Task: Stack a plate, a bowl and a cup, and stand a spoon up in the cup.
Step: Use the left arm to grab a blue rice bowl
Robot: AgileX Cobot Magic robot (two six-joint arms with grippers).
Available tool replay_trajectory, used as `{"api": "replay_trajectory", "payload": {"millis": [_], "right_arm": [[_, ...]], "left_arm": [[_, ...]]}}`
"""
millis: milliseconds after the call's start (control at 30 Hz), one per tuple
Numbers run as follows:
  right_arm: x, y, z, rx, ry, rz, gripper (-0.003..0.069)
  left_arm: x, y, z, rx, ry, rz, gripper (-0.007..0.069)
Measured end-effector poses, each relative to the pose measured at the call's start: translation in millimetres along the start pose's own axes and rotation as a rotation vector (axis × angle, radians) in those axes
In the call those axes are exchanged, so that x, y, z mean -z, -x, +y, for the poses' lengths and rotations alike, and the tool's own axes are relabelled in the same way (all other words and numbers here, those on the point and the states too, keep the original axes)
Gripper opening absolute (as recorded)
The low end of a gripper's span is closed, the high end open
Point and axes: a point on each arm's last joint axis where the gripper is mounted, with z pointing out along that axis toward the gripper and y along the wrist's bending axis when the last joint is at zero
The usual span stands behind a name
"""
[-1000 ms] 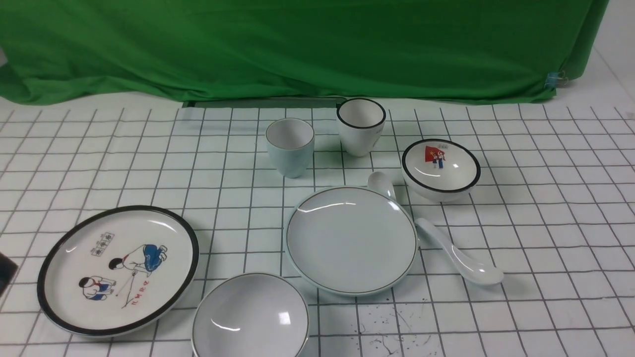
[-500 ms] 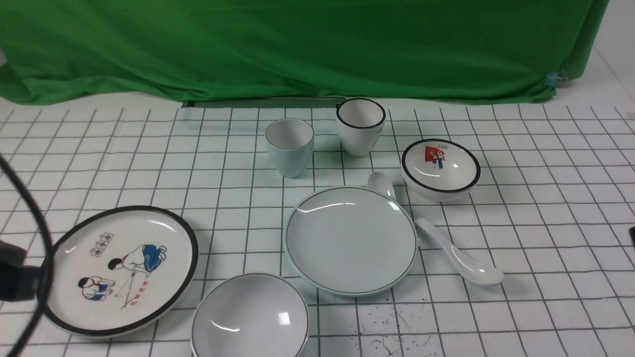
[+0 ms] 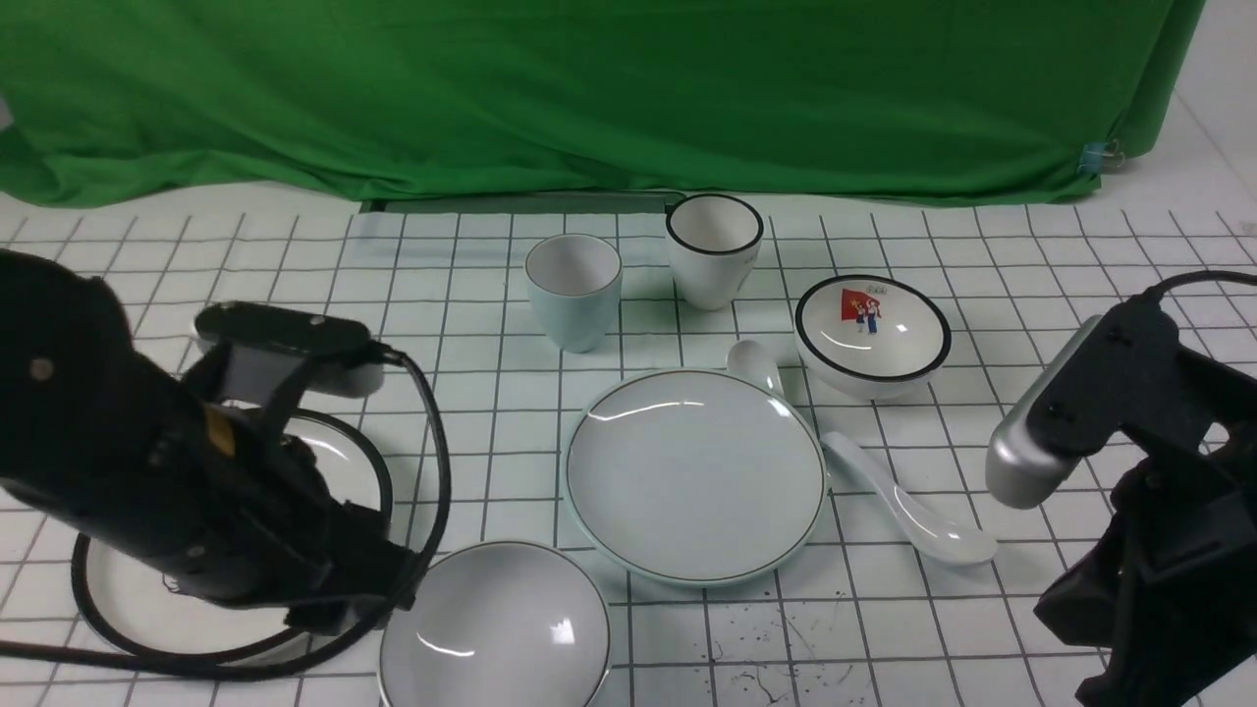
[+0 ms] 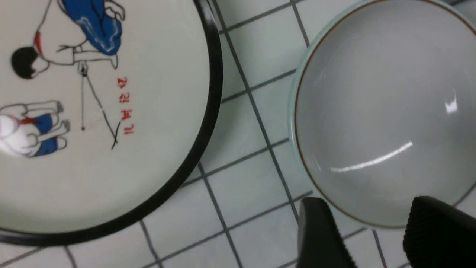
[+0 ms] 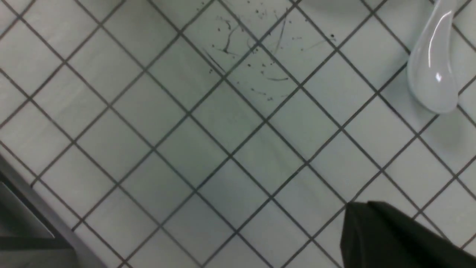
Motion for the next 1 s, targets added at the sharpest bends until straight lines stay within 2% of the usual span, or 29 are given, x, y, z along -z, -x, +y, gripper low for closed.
{"api": "replay_trajectory", "payload": {"millis": [67,167,300,400,500,600,633,867,933,1000], "right_arm": [[0,1,0,0.002,-0.003,-0.004,0.0015],[0,1,0,0.004,-0.004,-0.008,0.0015],[0,3,-1,0.004,-0.01,-0.024,0.0015],[0,4,-1,0.004,-0.016,-0.041,0.0015],[0,5,-1,0.005,-0.021,-0.054,0.0016],[0,6,-2,0.005,-0.022,-0.059,0.0019],[0,6,-2,0.005,-0.022,-0.06,0.002],[0,6,-2,0.007,-0.022,-0.057,0.0025],[0,5,-1,0.007,-0.021,-0.053,0.0027],[1,4,-1,0.008,-0.015,-0.034,0.0029]], "left_arm": [[-14,4,2,0.009,0.004,0.029,0.0387],[-31,7,4,0.018,0.011,0.073,0.0422],[-57,11,8,0.034,0.019,0.118,0.0416],[-72,15,10,0.04,0.026,0.124,0.0348],[-81,17,12,0.043,0.031,0.124,0.0232],[-86,17,12,0.044,0.031,0.132,0.0062],[-86,16,12,0.044,0.03,0.134,0.0031],[-59,26,7,-0.005,0.012,0.079,-0.0012],[-45,33,4,-0.03,0.013,0.037,-0.0012],[-8,54,-2,-0.065,0.008,-0.086,-0.0012]]}}
